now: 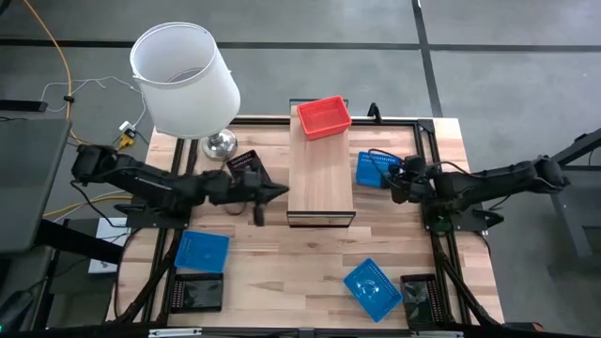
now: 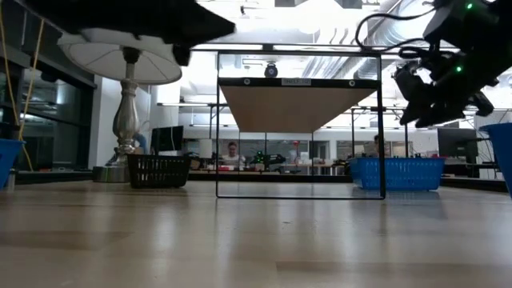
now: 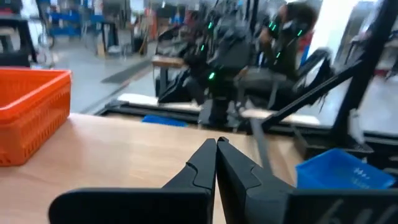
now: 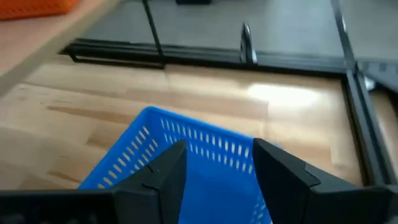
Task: Stack baskets on shelf by color
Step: Adjust the stacked orange bin on the shelf, then put the top blue bin on the shelf
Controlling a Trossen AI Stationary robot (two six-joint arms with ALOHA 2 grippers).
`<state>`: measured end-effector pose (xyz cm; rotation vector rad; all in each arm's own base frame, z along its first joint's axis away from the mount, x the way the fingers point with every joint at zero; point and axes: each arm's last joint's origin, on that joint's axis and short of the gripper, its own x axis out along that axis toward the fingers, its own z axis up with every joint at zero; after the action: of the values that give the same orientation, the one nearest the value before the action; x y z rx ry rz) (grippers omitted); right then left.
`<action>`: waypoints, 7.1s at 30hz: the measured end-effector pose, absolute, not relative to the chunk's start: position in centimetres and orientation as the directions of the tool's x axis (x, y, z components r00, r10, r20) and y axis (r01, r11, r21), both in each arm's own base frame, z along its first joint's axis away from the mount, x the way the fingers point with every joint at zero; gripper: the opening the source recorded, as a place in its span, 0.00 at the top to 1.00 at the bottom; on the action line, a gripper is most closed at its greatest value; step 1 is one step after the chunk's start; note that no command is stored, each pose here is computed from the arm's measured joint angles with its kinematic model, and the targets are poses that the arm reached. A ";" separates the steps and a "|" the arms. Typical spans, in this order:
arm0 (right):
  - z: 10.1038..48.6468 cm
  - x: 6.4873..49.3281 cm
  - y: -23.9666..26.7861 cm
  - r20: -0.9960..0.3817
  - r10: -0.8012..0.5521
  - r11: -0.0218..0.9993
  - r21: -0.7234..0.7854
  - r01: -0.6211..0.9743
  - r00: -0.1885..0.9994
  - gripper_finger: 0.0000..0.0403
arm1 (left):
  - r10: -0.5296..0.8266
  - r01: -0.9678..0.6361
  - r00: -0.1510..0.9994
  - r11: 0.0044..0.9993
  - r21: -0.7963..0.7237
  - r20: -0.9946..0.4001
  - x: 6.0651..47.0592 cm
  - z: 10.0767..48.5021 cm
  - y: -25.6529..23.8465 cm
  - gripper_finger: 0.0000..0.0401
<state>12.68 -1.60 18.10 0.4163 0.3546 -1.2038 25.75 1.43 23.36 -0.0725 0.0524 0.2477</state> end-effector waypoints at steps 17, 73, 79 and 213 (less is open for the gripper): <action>19.2 13.3 -0.6 -0.271 -0.899 0.348 0.033 0.937 0.344 0.99 | 0.410 -0.417 0.886 0.909 0.013 -0.219 33.0 23.2 6.0 1.00; 19.7 14.2 -0.4 -0.287 -0.864 0.416 0.058 0.908 0.414 1.00 | 0.735 -0.741 0.648 0.669 0.058 -0.198 31.3 21.5 17.1 1.00; 19.7 14.2 -0.4 -0.296 -0.857 0.426 0.053 0.903 0.422 1.00 | 0.640 -0.655 0.718 0.754 0.047 -0.273 30.7 22.6 15.5 1.00; 27.5 22.2 -2.0 -0.519 -0.567 0.521 0.376 0.766 0.640 1.00 | 0.155 -0.125 0.977 0.972 -0.197 0.144 21.9 22.2 1.9 1.00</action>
<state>22.23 -1.97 27.48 0.6224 0.3539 -0.8186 21.91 1.90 22.23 -0.1887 -0.1597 0.1423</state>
